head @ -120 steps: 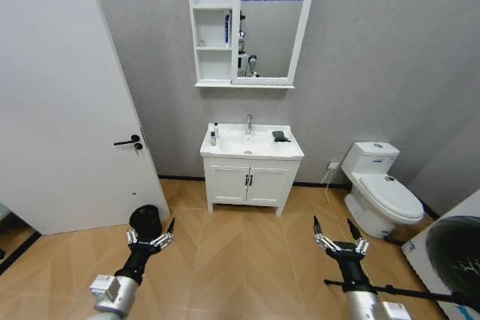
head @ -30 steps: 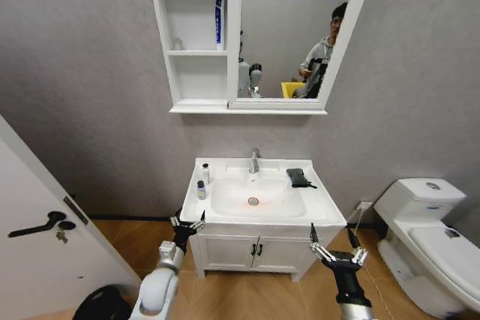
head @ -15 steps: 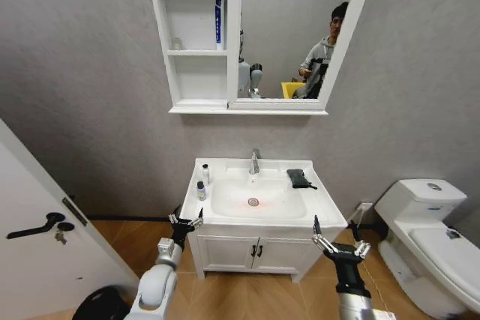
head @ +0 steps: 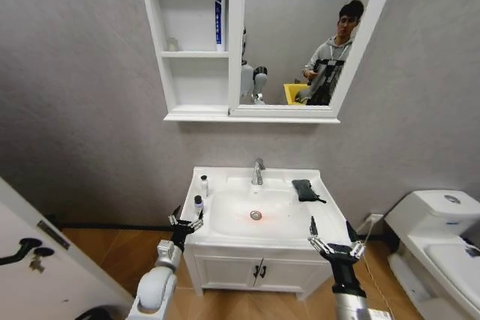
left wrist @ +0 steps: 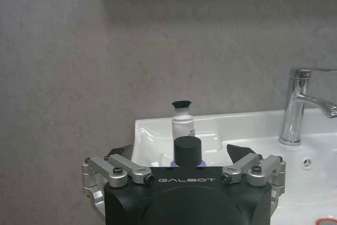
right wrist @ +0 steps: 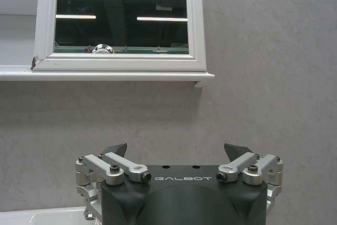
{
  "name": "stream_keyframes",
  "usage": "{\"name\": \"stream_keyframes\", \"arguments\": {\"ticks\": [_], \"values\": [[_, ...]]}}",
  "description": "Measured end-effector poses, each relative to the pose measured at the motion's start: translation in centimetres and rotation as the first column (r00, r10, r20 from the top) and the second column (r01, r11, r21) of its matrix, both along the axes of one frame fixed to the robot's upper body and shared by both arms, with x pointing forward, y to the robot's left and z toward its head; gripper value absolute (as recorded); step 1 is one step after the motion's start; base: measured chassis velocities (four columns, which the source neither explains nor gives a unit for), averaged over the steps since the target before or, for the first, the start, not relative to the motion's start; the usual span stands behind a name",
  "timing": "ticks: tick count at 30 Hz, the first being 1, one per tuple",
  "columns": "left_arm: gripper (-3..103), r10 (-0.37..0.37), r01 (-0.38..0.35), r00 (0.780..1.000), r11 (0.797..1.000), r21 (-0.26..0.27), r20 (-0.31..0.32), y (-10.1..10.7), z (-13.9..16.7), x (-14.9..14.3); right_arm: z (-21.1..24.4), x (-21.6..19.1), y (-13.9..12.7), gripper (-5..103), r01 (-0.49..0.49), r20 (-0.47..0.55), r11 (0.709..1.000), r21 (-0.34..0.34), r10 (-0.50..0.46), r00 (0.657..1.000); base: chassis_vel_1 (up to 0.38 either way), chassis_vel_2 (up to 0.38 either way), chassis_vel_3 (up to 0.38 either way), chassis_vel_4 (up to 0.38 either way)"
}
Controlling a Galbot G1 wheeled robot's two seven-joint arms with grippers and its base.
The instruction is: Move facial cleanser and shampoo from washbasin to cabinet, then wipe washbasin with towel.
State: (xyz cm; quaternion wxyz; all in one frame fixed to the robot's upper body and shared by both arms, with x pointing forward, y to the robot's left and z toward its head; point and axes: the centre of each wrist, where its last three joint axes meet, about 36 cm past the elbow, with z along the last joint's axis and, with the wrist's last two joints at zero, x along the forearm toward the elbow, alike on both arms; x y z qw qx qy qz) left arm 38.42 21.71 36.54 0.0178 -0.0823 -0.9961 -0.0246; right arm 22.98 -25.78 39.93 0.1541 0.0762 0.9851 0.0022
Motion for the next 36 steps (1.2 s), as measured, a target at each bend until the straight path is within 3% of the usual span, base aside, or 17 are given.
{"name": "stream_keyframes", "arguments": {"ticks": [11, 25, 30, 32, 36], "values": [[98, 0.016, -0.015, 1.0, 1.0, 0.01, -0.012, 0.6, -0.3, -0.5, -1.4, -1.0, 0.0, 100, -0.036, -0.003, 0.999, -0.014, 0.036, 0.999, -0.014, 0.034, 0.01, -0.002], [99, -0.013, 0.013, 0.996, 1.0, -0.005, -0.084, -0.8, -2.5, 1.0, -1.9, -2.2, -0.6, 100, -0.007, -0.031, 1.0, -0.026, 0.006, 1.0, 0.006, -0.004, -0.002, 0.004], [85, -0.016, 0.015, 0.995, 1.0, -0.002, -0.103, -0.9, -3.2, 2.1, -2.1, -2.0, -0.7, 100, 0.005, -0.024, 1.0, -0.021, -0.005, 1.0, 0.0, 0.0, 0.0, 0.0], [70, -0.026, 0.025, 0.993, 1.0, -0.003, -0.119, -1.1, -3.6, 2.2, -2.0, -2.0, -0.9, 100, 0.02, -0.021, 1.0, -0.018, -0.02, 1.0, 0.0, 0.0, 0.0, 0.0], [64, -0.032, 0.032, 0.991, 0.999, -0.004, -0.128, -1.1, -3.9, 2.2, -2.1, -2.1, -1.1, 100, 0.027, -0.02, 0.999, -0.017, -0.028, 0.999, 0.0, 0.0, 0.0, 0.0]]}}
